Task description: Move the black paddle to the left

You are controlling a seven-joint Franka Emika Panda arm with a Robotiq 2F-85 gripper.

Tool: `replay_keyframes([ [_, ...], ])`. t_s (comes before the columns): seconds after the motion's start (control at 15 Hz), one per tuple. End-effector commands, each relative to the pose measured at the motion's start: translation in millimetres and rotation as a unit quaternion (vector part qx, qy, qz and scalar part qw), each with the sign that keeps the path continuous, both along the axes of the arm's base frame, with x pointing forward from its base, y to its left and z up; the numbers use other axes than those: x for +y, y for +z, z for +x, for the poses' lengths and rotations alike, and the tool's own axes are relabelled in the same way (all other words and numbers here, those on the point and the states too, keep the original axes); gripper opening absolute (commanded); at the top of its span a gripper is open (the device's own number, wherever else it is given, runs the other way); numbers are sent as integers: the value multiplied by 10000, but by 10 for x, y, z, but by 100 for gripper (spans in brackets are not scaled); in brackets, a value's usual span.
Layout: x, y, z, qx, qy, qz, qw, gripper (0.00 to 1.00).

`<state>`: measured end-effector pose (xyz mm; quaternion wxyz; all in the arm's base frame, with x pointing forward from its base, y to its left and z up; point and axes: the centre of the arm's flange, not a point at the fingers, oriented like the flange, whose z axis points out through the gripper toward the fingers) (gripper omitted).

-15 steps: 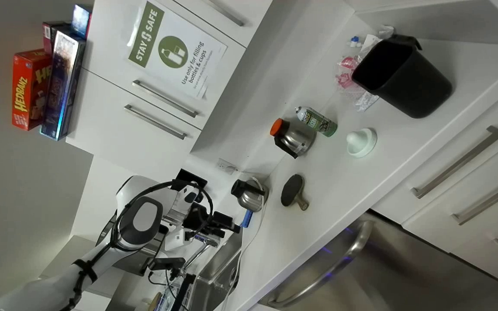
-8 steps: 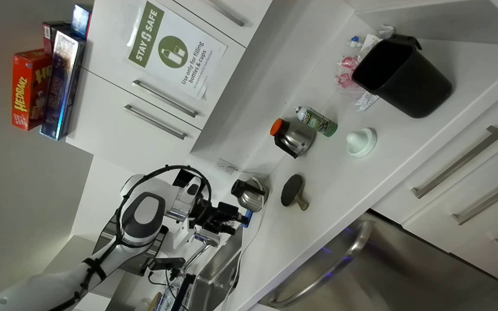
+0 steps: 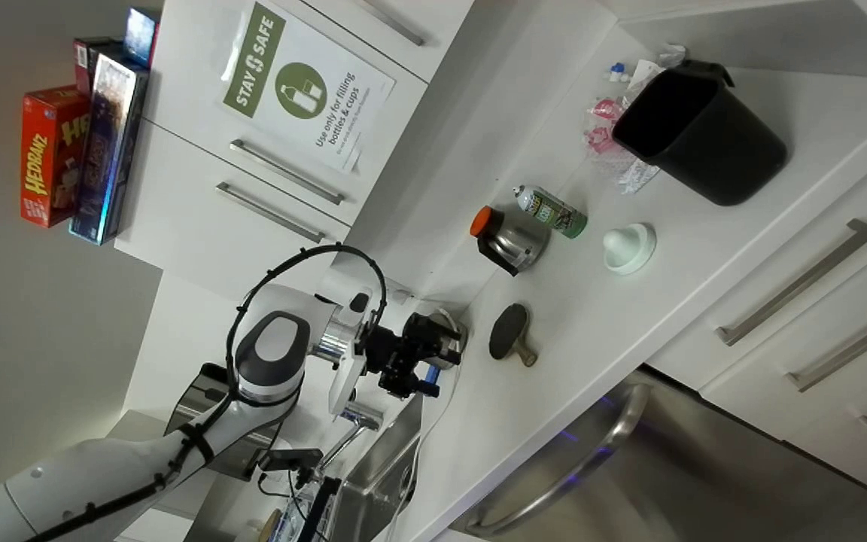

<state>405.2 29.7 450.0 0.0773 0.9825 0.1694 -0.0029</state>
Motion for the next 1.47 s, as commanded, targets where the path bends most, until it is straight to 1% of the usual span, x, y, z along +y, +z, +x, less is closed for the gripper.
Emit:
replay_keyframes([
  [0.0, 67, -65, 231, -38, 384, 12, 9993, 100],
  [0.13, 130, -143, 451, -66, 849, 149, 9963, 100],
  [0.27, 187, -291, 686, -107, 1268, 183, 9917, 100],
  [0.4, 251, -479, 917, -99, 1535, 211, 9879, 100],
  [0.67, 448, -846, 1371, -26, 2027, 500, 9780, 100],
  [0.8, 507, -991, 1603, 31, 2152, 595, 9748, 100],
  [1.07, 584, -1260, 2014, 149, 2228, 723, 9721, 100],
  [1.27, 629, -1488, 2220, 214, 2205, 780, 9720, 100],
  [1.4, 632, -1650, 2296, 289, 2164, 796, 9726, 100],
])
